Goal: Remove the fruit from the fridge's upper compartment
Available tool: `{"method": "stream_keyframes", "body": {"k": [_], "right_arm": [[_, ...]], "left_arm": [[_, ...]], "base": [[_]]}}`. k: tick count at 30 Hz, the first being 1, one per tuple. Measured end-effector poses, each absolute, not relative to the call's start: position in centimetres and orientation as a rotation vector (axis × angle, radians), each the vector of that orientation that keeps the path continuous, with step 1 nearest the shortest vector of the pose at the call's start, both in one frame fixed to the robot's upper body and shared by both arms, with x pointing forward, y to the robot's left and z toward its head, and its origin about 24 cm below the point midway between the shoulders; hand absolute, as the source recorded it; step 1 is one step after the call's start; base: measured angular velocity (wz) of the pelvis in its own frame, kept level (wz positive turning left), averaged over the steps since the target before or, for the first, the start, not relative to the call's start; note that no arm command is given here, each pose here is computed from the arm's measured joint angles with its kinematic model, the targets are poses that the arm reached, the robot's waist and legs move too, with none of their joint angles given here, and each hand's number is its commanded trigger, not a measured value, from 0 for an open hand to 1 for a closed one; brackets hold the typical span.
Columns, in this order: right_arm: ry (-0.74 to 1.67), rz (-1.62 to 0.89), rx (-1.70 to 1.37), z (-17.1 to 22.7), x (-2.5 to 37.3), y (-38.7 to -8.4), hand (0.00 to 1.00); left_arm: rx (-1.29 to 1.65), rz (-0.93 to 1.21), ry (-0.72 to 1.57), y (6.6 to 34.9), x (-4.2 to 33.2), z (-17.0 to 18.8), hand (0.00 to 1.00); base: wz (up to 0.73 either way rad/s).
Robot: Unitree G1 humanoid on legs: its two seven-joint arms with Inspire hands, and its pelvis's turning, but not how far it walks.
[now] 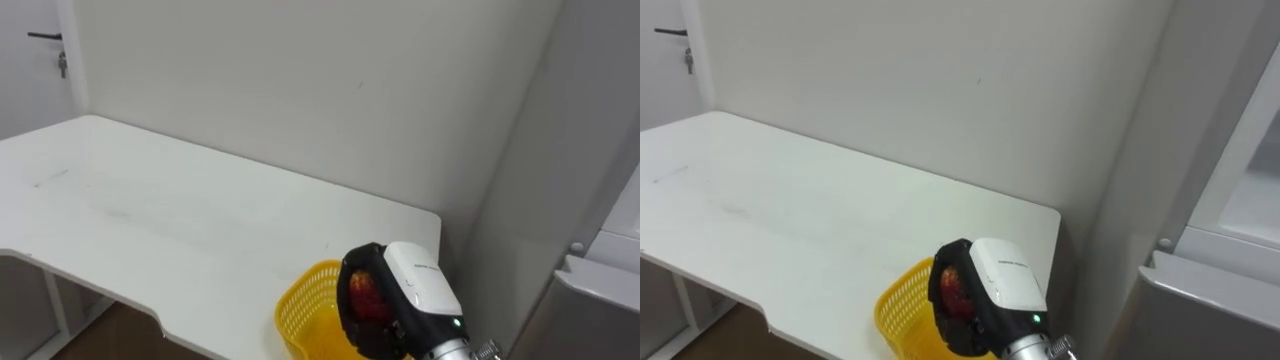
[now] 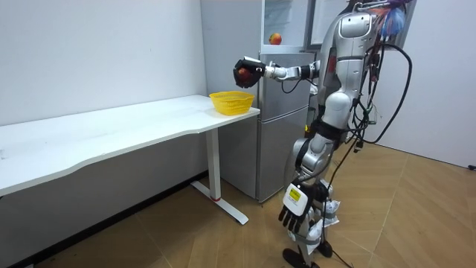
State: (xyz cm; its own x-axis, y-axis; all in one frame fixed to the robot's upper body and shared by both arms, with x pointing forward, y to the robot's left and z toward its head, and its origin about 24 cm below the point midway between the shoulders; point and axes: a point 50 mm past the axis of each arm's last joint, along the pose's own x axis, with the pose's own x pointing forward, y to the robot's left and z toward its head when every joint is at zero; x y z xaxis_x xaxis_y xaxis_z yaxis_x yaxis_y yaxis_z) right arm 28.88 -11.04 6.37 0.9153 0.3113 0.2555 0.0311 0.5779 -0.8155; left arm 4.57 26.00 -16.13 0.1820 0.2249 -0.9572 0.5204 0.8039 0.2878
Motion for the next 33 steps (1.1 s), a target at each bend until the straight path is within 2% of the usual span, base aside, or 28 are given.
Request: {"method": "stream_keyframes", "body": {"k": [12,33], "right_arm": [[-0.374,0.168,-0.958,6.0,29.14,-11.32,0.0],[-0.373,0.186,-0.957,6.54,29.69,-11.14,0.0]], "left_arm": [[0.661,-0.228,1.361,25.85,5.47,-15.97,0.0],[0.65,-0.235,1.395,25.84,4.74,-16.07,0.0]], "base": [[0.0],[0.0]]}}
